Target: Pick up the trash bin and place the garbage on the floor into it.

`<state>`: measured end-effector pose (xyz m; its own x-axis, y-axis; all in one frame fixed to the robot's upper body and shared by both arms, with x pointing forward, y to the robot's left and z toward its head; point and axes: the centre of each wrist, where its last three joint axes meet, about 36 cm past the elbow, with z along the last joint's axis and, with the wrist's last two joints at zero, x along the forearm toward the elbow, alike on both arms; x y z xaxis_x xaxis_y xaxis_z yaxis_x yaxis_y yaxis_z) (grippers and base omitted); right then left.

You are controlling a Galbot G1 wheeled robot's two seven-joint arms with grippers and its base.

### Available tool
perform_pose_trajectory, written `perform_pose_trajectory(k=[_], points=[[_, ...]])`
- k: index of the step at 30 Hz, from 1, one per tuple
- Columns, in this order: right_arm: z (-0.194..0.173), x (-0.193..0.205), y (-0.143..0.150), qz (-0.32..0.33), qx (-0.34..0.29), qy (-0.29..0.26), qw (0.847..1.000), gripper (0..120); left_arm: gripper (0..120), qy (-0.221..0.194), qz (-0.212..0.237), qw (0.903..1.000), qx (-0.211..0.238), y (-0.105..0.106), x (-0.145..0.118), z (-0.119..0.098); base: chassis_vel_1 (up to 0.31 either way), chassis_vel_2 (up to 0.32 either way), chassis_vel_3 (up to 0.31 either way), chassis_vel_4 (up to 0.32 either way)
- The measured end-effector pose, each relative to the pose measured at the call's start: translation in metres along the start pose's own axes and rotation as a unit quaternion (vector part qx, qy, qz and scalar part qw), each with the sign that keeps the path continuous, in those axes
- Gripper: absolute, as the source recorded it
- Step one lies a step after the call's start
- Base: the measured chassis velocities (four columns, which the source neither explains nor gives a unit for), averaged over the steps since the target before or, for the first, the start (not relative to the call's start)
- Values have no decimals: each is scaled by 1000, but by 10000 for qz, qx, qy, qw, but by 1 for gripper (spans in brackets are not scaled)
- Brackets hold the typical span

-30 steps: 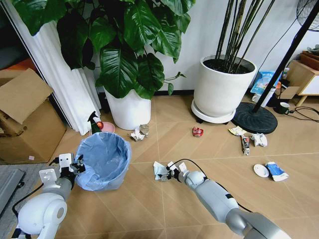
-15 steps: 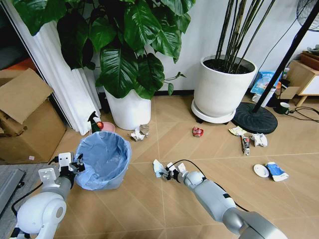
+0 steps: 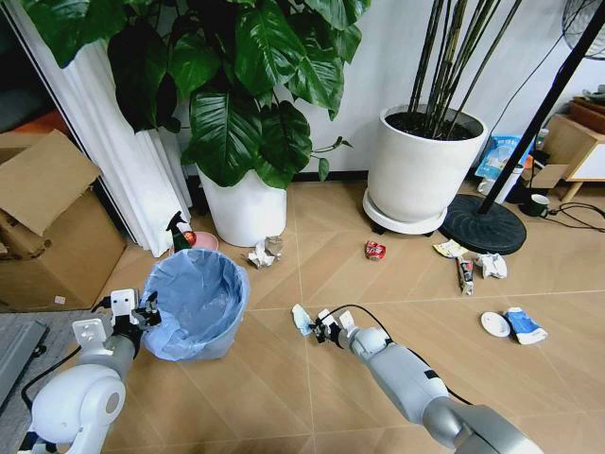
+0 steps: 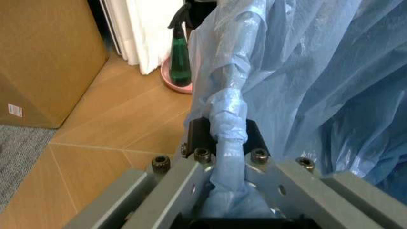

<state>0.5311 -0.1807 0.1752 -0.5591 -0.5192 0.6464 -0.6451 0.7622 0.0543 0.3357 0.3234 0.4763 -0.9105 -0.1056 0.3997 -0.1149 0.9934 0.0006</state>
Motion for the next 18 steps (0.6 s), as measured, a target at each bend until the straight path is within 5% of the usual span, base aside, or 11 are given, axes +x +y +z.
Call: perform_pose_trajectory(k=[8,18], points=[[-11,8,-2,112,-136,-257,9995,0,0,6,7,10000,-32,1,0,-1,0,0,0,0],[-63,61,-10,60,-344,-1232,9918,0,0,131,53,9999,-57,2,-6,0,0,0,0,0]])
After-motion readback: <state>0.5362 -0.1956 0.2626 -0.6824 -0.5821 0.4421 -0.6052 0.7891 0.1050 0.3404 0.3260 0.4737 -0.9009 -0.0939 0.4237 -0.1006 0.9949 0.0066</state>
